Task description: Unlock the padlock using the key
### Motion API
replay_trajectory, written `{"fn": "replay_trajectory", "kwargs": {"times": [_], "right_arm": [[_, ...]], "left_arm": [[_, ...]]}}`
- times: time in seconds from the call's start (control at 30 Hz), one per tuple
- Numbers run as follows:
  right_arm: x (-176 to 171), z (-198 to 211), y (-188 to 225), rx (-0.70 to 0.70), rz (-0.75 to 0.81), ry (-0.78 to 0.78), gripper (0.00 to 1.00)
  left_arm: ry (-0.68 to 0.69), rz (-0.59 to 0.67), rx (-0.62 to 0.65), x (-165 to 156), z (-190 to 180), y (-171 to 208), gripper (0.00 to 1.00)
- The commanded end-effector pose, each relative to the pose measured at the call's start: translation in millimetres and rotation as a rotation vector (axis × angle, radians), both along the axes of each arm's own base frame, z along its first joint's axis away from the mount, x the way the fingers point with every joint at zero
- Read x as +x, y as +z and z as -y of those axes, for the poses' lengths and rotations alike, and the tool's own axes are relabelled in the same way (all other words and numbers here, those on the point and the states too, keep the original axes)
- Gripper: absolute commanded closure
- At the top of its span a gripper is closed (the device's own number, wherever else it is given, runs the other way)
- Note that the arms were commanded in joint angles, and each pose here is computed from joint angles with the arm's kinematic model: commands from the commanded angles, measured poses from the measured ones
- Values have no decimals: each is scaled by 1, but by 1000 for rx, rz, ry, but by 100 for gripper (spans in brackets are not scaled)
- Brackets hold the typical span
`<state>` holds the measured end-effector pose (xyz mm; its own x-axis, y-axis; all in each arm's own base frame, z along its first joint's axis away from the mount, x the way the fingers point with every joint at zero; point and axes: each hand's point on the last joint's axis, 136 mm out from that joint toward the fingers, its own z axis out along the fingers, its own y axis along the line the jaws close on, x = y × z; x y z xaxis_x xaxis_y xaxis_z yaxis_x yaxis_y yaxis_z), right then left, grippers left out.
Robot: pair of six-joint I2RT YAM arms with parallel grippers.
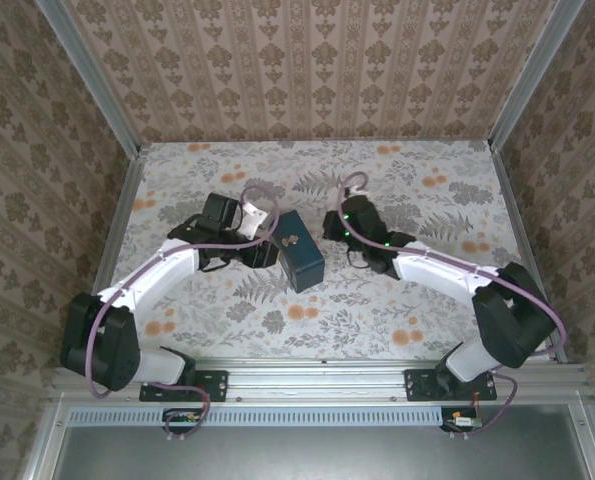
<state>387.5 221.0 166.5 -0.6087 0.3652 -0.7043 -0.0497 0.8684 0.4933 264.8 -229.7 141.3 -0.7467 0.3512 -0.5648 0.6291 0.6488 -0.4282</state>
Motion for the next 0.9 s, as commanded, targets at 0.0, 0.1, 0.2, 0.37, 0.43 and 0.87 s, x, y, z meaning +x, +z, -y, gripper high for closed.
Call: {"fn": "replay_trajectory", "kwargs": {"times": [0.0, 0.1, 0.2, 0.37, 0.43, 0.87], "right_arm": [[-3, 42, -8, -45, -21, -17, 93], [-8, 70, -47, -58, -94, 3, 88], [-15, 100, -89, -85, -185, -48, 86], [-24, 129, -120, -120, -256, -113, 74], [-27, 133, -117, -159, -265, -102, 61], [-29, -23, -70, 60, -88, 445, 73]], "left_arm": [[0, 4, -40, 2, 5, 16, 59], [7, -12, -30, 4, 5, 12, 60], [27, -12, -23, 8, 4, 10, 60], [54, -5, -18, 13, 4, 12, 59], [62, -7, -12, 14, 2, 12, 59], [42, -64, -31, 13, 14, 1, 60]]}}
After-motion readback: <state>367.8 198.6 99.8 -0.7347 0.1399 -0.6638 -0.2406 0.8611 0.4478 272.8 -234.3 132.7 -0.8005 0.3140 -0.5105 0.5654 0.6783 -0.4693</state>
